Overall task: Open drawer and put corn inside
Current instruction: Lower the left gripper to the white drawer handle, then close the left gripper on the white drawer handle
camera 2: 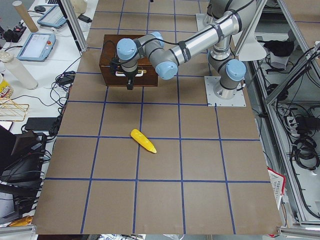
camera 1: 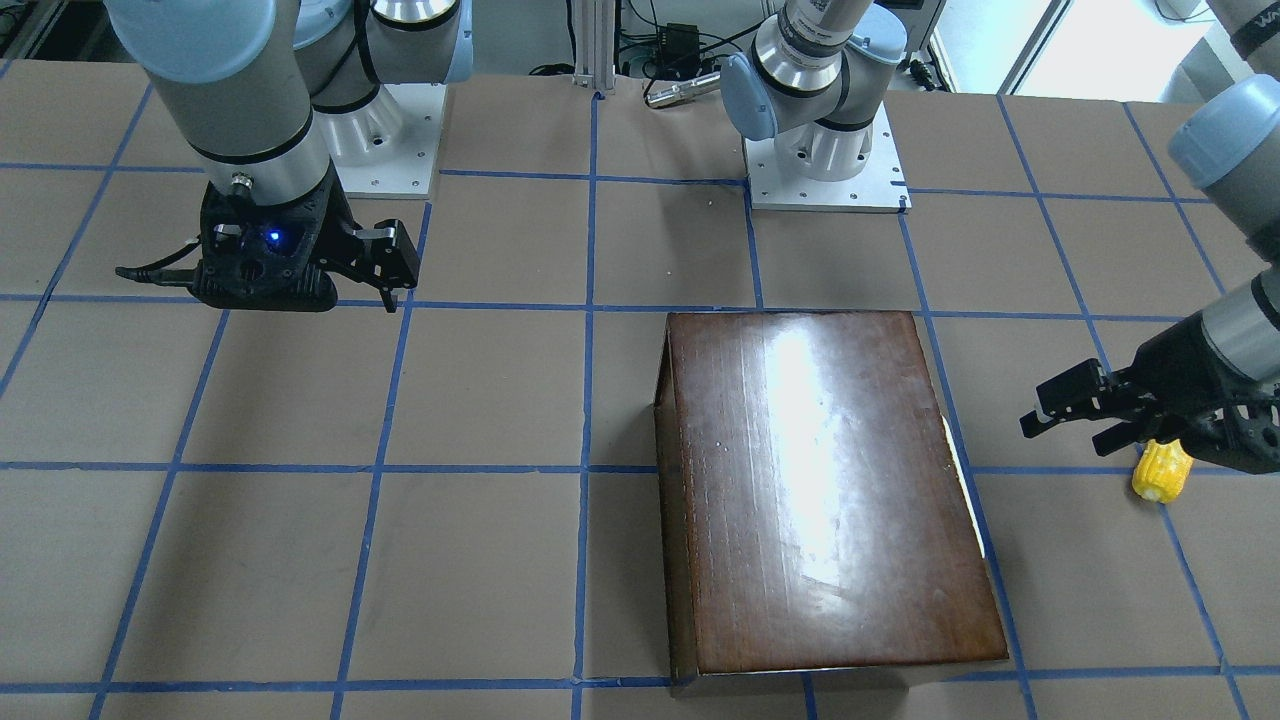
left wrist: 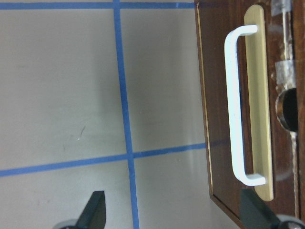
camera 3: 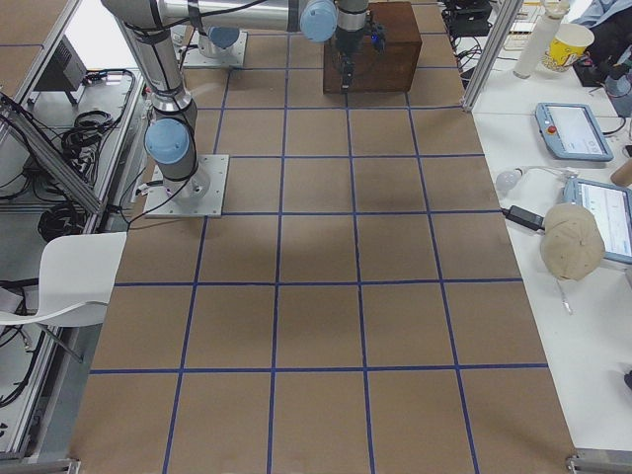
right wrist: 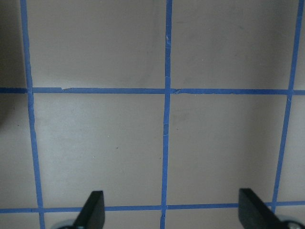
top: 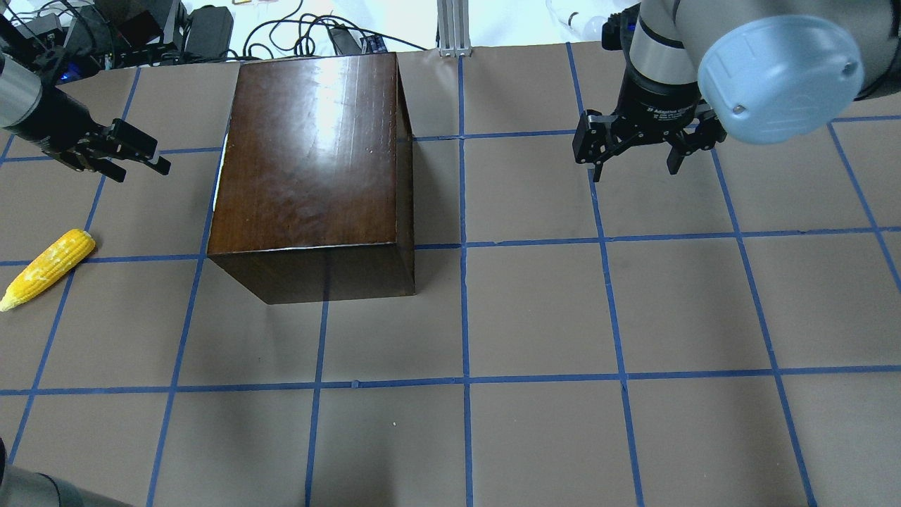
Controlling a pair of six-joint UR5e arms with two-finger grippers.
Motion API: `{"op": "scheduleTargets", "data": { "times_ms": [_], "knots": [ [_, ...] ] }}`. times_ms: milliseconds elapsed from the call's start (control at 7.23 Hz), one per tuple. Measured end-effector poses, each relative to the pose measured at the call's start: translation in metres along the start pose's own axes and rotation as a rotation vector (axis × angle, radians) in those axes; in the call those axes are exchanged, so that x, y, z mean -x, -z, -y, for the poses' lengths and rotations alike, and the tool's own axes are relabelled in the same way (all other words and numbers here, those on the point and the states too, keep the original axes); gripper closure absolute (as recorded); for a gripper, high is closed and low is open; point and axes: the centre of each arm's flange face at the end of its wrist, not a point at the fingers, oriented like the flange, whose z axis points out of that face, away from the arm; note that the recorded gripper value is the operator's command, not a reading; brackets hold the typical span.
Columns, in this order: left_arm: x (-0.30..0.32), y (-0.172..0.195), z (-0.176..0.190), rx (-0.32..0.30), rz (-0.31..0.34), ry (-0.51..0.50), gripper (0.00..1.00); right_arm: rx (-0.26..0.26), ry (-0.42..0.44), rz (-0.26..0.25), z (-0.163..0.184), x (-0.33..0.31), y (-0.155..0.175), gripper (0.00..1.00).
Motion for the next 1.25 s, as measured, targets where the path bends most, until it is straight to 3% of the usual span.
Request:
{"op": "scheduleTargets", "data": {
  "times_ms": [692, 1245],
  "knots": [
    [-0.004, -0.045, 0.022, -0.023, -0.105, -0.022, 0.00, 0.000, 0.000, 0.000, 0.000, 0.000, 0.000, 0.00],
    [-0.014, -0.069, 0.032, -0.013, -0.151, -0.036, 0.00, 0.002, 0.000, 0.000, 0.000, 0.000, 0.000, 0.00]
  ]
}}
